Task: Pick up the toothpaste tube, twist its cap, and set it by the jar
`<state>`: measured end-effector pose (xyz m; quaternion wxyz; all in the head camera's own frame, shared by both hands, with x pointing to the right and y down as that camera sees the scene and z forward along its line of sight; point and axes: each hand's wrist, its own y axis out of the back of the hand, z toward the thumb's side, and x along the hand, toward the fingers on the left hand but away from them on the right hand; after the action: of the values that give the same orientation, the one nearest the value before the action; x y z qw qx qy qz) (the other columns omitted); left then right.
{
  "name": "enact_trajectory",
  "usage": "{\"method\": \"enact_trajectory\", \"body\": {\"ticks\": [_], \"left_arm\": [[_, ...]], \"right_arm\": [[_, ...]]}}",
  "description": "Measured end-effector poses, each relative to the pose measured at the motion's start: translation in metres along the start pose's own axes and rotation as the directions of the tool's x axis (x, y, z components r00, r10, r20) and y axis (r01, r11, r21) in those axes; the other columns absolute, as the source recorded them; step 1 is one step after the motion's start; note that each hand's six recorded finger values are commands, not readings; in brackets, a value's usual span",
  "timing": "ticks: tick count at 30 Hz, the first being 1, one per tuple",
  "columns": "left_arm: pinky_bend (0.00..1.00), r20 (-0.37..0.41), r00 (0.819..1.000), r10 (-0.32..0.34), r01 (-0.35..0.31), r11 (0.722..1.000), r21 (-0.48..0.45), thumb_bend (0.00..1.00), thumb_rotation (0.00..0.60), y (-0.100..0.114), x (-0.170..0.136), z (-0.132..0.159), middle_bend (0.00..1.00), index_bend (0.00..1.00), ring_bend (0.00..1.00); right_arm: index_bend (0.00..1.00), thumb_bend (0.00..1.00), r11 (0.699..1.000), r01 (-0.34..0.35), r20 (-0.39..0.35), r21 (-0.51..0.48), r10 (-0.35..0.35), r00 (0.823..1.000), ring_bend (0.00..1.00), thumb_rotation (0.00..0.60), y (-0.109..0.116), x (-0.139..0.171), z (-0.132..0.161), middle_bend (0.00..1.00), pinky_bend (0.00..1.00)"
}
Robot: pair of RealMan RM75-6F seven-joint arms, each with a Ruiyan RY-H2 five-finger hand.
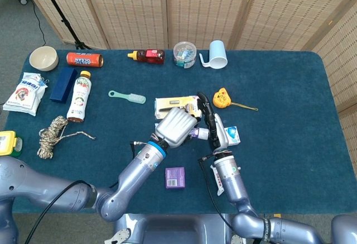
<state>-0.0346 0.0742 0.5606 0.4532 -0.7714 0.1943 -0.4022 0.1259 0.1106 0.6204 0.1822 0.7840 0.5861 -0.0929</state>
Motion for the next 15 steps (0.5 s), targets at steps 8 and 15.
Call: {"method": "enact_trajectory", "body": {"ticks": [8,15], "left_arm": [[0.63,0.003,1.0,0.014,-0.014,1.0,-0.003,0.52,0.6,0.001,0.0003,0.0015,0.57,0.63,0.53],[0.63,0.0,1.0,0.021,-0.021,1.0,-0.003,0.52,0.6,0.0002,-0.0005,0.0014,0.57,0.63,0.53]], "right_arm": [[0.0,0.0,1.0,-0.005,-0.001,-0.009,0.005,1.0,0.0,0.0,0.0017,-0.0005,0.001,0.0,0.0],[0.0,0.0,1.0,-0.005,-0.002,-0.01,0.005,1.0,0.0,0.0,0.0036,-0.0009,0.0011,0.0,0.0]]}}
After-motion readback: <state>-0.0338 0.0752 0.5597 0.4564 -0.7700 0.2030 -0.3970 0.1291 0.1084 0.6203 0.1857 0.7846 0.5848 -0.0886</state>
